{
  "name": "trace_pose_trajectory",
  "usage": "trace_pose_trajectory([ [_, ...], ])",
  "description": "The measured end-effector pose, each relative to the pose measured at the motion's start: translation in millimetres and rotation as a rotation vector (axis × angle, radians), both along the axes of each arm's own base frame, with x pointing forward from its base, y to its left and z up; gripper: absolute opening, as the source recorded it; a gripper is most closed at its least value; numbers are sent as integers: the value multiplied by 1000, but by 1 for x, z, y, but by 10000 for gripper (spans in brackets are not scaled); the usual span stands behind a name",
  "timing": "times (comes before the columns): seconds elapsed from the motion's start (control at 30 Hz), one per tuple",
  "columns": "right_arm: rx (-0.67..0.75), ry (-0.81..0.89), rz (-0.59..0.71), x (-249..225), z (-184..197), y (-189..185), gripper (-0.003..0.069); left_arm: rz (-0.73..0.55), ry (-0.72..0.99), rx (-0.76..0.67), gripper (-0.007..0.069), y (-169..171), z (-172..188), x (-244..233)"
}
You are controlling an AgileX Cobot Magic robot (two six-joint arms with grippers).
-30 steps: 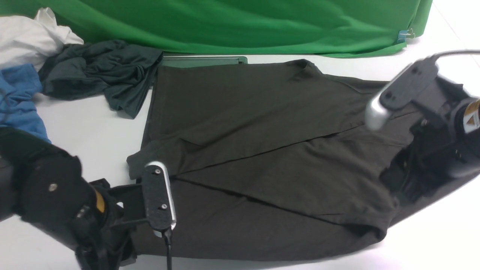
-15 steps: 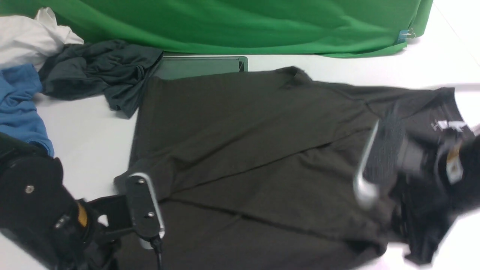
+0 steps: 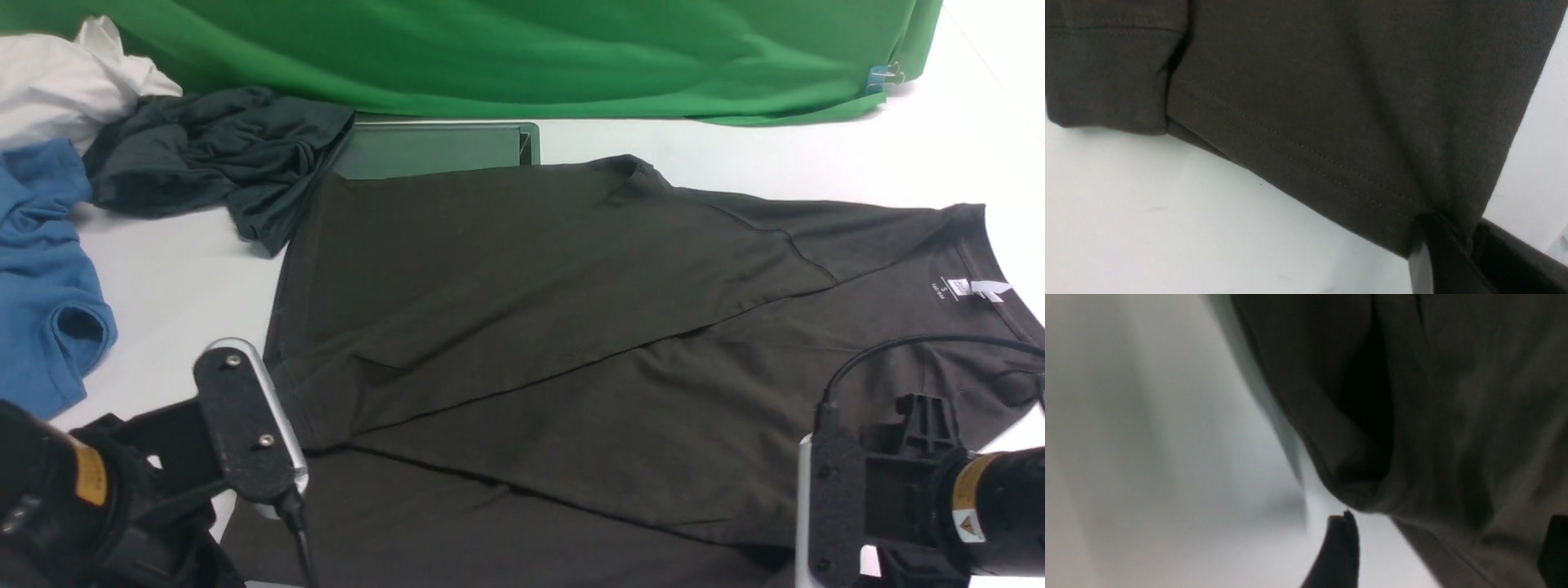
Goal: Fold a long-sleeved shirt on a white desktop.
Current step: 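Grasp the near edge of the shirt at its hem and shoulder corners, then fold the black garment in half by bringing its near edge over to the far edge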
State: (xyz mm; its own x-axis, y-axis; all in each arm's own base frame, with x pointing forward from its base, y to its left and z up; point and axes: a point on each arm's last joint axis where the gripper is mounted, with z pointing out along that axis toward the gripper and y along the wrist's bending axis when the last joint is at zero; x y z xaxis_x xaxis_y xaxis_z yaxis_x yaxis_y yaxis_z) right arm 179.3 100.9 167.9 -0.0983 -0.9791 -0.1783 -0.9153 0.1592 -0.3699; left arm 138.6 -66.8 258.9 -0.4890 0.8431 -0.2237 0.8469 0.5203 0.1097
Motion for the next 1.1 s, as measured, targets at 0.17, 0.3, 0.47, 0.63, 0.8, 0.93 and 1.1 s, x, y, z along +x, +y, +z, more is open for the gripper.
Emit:
trace_pose_trajectory([
  [0.17,-32,31,-11,12,-17,-5,587,2,-21,-15,38,1,4,-4],
  [0.3,8,-19,2,24,-22,-2,575,4,-22,-20,38,2,6,-6],
  [0.47,14,-28,24,29,-27,1,414,21,-13,-21,38,2,5,-7],
  [0.63,-1,26,-5,20,-26,5,111,25,12,-14,38,3,5,-9],
  [0.8,-24,107,-120,-2,-15,3,36,108,9,-29,38,3,5,-7],
  [0.93,28,65,-199,2,7,6,36,197,-54,-22,38,6,8,-1],
  [1.1,97,-20,-213,33,34,23,36,253,-175,-30,38,6,24,16],
])
